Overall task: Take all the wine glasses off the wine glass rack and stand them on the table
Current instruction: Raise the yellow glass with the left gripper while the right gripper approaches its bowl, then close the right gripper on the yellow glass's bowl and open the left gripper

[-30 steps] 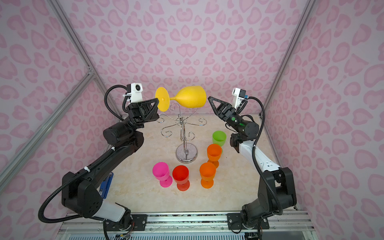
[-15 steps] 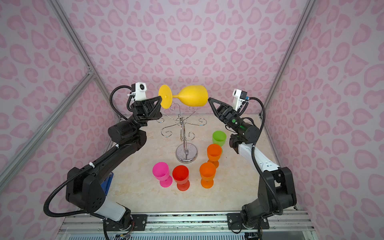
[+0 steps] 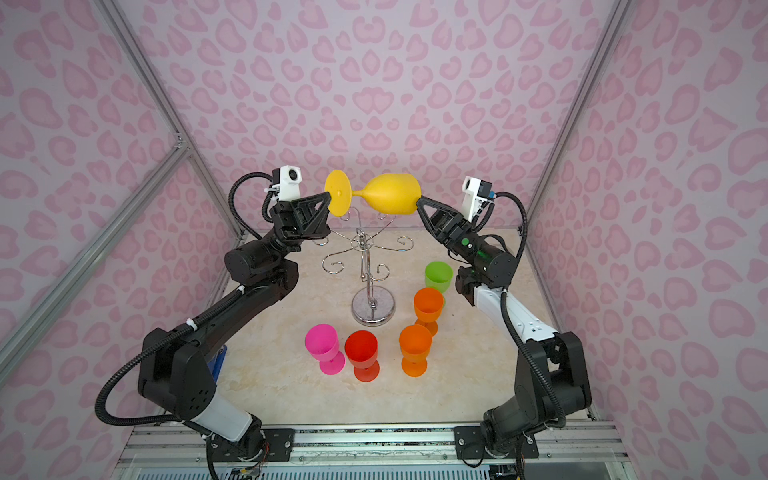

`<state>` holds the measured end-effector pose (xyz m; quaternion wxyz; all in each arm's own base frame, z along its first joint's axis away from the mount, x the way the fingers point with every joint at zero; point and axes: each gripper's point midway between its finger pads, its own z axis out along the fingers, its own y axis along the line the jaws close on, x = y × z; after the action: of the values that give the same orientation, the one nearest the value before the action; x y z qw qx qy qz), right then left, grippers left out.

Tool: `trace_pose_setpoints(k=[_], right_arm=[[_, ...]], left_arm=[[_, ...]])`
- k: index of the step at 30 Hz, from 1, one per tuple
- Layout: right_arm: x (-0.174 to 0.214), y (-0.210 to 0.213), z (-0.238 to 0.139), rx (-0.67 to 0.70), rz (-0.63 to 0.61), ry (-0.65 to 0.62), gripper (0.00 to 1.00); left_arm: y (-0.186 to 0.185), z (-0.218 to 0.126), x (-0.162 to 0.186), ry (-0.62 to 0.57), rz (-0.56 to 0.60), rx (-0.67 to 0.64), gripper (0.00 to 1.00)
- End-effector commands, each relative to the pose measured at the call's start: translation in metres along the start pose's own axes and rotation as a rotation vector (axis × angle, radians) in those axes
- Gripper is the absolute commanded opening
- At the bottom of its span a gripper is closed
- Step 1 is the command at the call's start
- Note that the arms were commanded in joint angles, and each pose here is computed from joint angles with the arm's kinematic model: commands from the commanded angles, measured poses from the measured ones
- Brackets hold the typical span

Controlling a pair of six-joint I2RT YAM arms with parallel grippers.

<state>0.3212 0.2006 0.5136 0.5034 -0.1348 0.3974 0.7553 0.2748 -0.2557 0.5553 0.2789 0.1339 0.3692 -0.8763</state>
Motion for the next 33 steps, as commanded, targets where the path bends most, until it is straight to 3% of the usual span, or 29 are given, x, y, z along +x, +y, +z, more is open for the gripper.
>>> trace_pose_setpoints(k=[1,22,33], right_arm=[[0.005,0.007,0.003,-0.034,-0.016,0.025,0.38],[0.016,0.022,0.002,-0.057,-0.026,0.056,0.14],[0.008,0.031,0.005,-0.073,-0.029,0.028,0.0]], left_arm=[[-0.008,0.002,0.0,-0.004,0.015,0.042,0.02],[0.022,-0.004,-0.019,-0.124,-0.192,0.054,0.03],[0.025,-0.007,-0.019,-0.156,-0.214,0.056,0.22]])
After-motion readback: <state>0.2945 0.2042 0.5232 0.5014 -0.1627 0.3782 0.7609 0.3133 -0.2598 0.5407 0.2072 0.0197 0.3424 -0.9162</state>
